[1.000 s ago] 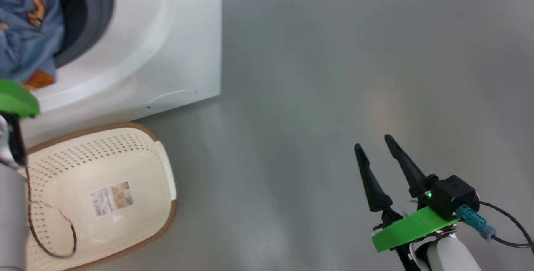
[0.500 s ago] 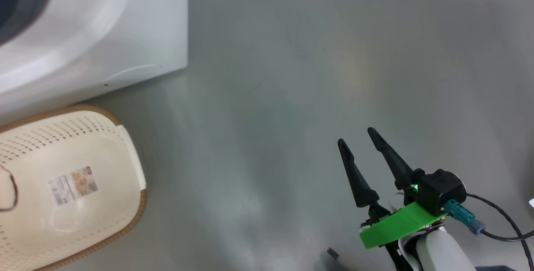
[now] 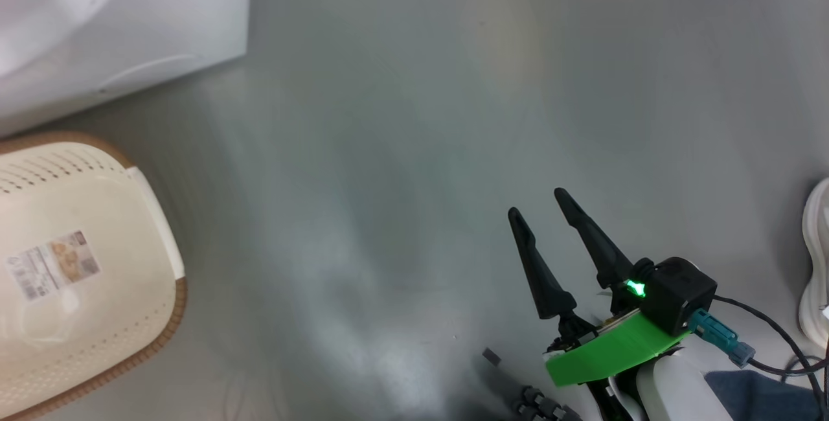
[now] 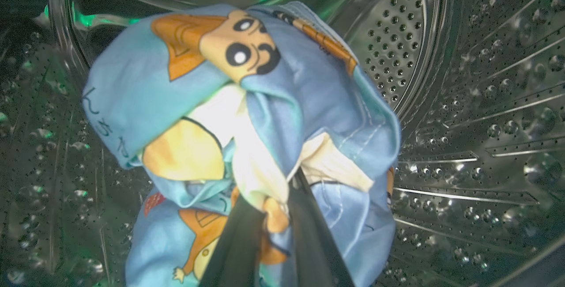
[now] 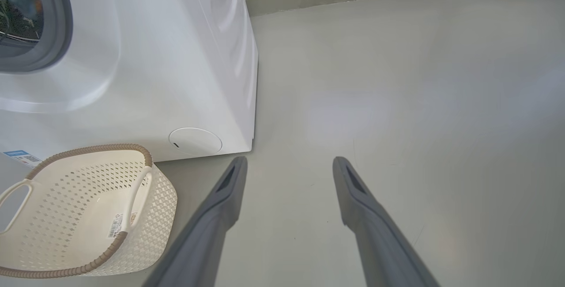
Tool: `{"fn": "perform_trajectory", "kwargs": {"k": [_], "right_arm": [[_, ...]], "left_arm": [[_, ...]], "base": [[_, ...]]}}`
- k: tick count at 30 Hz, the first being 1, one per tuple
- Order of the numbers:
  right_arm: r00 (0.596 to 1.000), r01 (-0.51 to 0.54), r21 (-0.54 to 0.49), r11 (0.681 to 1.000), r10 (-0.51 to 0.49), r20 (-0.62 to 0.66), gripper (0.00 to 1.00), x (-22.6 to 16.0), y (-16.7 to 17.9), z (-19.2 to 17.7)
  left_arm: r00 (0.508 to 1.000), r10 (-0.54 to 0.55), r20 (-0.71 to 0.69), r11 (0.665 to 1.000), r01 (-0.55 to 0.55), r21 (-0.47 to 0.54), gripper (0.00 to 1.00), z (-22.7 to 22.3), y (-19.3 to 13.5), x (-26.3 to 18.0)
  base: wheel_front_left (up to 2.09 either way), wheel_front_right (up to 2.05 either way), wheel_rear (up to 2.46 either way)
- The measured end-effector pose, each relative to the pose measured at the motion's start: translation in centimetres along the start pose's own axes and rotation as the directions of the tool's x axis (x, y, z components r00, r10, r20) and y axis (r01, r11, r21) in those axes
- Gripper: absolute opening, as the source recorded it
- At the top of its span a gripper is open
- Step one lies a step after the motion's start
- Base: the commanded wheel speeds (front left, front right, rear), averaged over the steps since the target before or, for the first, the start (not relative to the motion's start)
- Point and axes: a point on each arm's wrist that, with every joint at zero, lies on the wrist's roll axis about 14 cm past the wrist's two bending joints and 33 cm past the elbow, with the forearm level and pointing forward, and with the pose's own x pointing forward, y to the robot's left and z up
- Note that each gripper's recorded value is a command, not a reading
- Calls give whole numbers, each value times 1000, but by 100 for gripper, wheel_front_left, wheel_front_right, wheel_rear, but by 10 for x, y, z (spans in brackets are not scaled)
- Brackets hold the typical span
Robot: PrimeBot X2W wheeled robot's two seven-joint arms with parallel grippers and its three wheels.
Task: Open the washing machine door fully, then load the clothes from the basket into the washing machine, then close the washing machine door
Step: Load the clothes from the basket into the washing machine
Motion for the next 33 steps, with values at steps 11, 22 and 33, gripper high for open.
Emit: {"fn": "perform_trajectory", "kwargs": {"k": [11,22,33], "right_arm": [[999,18,-10,1000,-18,-48,100,7,-7,-17],[999,35,5,999,-35,-17,100,7,-12,-7],[1000,6,-8,1000,-6,24,100,12,-5,5]], "left_arm": [[1000,24,2,999,-24,-42,30,-29,0,16],[972,27,-235,999,-22,24,100,-73,-2,0],[970,56,-235,998,-56,7,100,-50,-4,-14]], "base": [[0,0,0],[0,0,0],[0,0,0]]}}
